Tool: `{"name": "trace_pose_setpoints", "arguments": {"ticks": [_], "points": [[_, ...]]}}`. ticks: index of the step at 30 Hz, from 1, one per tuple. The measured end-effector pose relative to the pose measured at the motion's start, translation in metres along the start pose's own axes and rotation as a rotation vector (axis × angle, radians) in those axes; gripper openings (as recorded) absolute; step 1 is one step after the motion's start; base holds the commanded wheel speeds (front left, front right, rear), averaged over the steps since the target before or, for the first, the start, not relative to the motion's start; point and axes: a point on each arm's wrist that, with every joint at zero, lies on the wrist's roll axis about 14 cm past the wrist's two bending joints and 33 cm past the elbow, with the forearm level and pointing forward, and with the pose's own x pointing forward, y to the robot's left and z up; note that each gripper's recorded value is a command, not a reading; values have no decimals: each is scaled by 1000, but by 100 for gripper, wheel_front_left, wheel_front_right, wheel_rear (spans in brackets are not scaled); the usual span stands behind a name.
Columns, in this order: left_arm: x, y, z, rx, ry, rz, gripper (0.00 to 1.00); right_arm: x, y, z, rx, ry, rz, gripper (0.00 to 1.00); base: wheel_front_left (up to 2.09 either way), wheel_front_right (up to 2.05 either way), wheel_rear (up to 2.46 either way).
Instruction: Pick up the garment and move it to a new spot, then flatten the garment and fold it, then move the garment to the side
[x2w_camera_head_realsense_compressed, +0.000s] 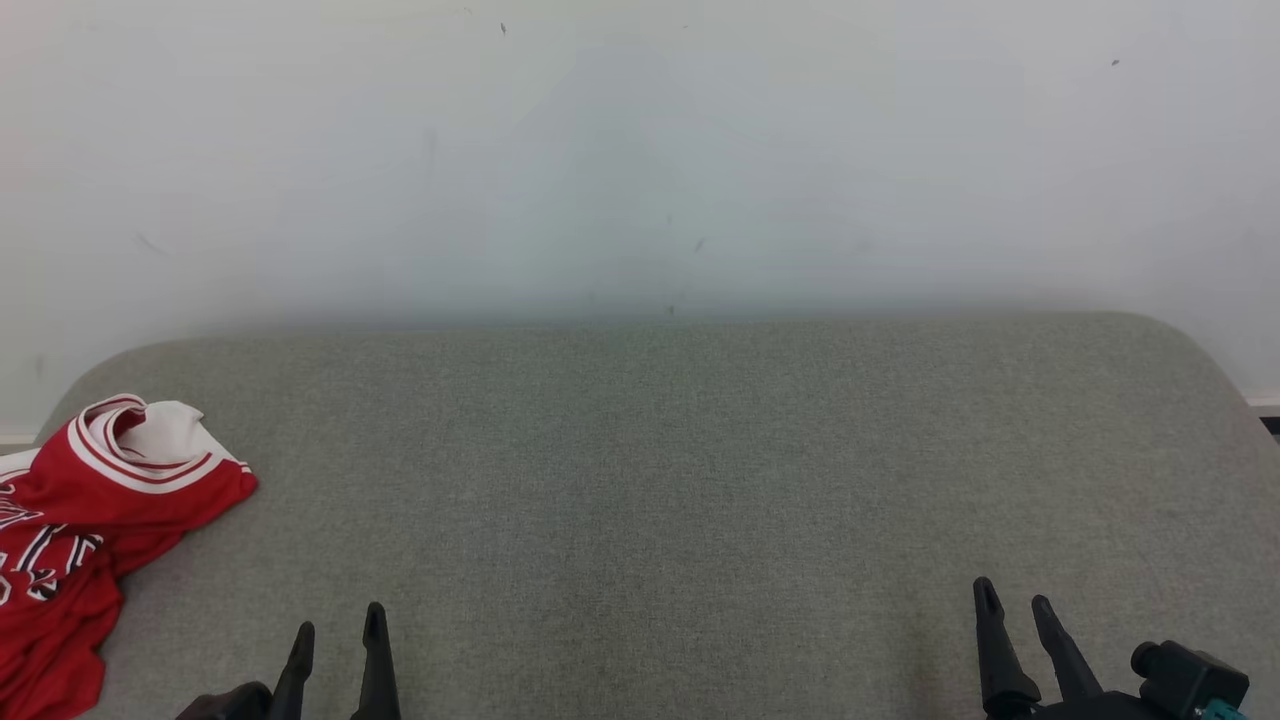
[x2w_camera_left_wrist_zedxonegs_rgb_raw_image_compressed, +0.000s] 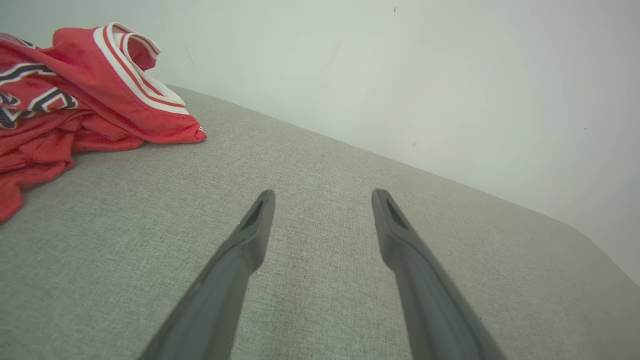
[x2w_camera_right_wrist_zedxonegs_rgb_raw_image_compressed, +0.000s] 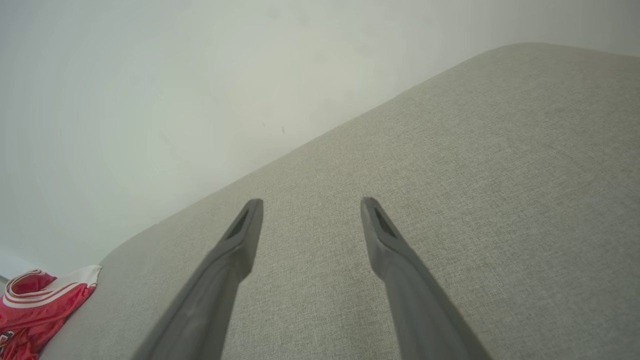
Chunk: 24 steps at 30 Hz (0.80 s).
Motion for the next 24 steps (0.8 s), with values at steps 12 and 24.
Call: {"name": "trace_pose_setpoints", "arguments": {"ticks": [12,24], "points": [[-3,-3,1,113,-15,-20,100,-4,2,0,-128,5,14,100,0,0,0],[-7,-4,0,179,-27,-15,100,-6,9,1,-225,-3,40,100,0,0,0]]}}
